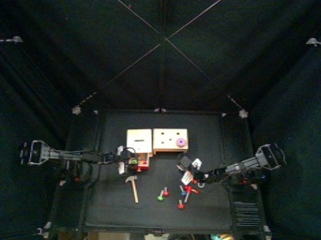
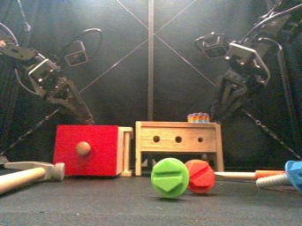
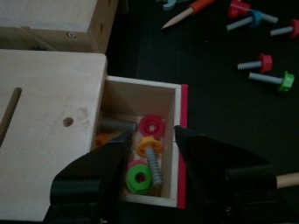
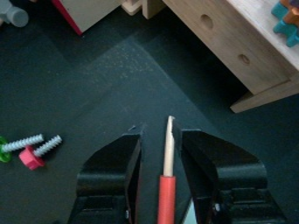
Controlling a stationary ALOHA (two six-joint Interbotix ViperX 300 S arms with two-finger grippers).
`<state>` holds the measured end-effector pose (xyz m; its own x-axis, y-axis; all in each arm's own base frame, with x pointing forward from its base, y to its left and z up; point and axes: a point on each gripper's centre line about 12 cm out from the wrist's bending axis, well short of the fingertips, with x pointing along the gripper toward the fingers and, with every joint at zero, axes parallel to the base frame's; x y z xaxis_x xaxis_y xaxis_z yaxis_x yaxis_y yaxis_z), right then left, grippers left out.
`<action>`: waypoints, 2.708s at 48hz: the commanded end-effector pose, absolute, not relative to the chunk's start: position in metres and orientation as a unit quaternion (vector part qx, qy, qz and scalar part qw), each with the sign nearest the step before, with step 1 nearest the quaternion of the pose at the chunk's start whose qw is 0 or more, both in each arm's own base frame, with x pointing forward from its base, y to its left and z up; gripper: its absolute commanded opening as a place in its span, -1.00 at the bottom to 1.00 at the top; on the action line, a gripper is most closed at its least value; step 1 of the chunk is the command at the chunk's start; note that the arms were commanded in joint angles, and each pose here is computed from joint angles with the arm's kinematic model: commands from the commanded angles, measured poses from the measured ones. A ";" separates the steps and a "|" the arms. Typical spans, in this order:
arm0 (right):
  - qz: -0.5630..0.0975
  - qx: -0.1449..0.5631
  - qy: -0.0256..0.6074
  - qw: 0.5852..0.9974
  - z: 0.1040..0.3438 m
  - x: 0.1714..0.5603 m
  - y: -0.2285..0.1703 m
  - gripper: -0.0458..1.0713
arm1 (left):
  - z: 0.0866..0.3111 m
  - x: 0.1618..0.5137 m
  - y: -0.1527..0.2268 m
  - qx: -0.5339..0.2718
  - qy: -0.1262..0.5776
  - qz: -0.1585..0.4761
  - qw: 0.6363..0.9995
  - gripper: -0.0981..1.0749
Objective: Grab green screw
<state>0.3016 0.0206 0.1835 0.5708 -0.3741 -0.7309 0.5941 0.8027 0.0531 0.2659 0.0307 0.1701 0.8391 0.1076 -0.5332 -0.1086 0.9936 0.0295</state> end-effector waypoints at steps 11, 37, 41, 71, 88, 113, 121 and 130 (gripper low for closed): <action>-0.285 0.161 0.366 0.871 0.189 0.301 0.020 0.35 | 0.196 0.300 -0.009 0.022 0.198 -0.008 0.980 0.59; -0.316 0.183 0.387 0.847 0.183 0.290 0.018 0.35 | 0.157 0.372 -0.078 0.160 0.218 -0.149 0.951 0.61; -0.315 0.184 0.387 0.847 0.183 0.290 0.018 0.35 | 0.158 0.380 -0.084 0.186 0.218 -0.165 0.944 0.65; -0.321 0.191 0.391 0.841 0.181 0.290 0.017 0.35 | 0.118 0.405 -0.136 0.310 0.280 -0.254 0.872 0.81; -0.322 0.193 0.394 0.839 0.179 0.290 0.018 0.35 | 0.105 0.419 -0.137 0.310 0.287 -0.252 0.870 0.80; -0.323 0.191 0.396 0.838 0.177 0.290 0.018 0.35 | 0.098 0.428 -0.122 0.283 0.300 -0.229 0.882 0.79; -0.323 0.191 0.396 0.838 0.177 0.290 0.018 0.35 | 0.097 0.428 -0.121 0.281 0.305 -0.227 0.881 0.73; -0.323 0.192 0.397 0.837 0.177 0.290 0.018 0.35 | 0.096 0.427 -0.121 0.280 0.308 -0.227 0.881 0.51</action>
<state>0.2883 0.0179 0.1709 0.4610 -0.3924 -0.7959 0.6933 0.7191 0.0471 0.4212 -0.1211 0.0857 0.6873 -0.2235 -0.6912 0.5851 0.7341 0.3444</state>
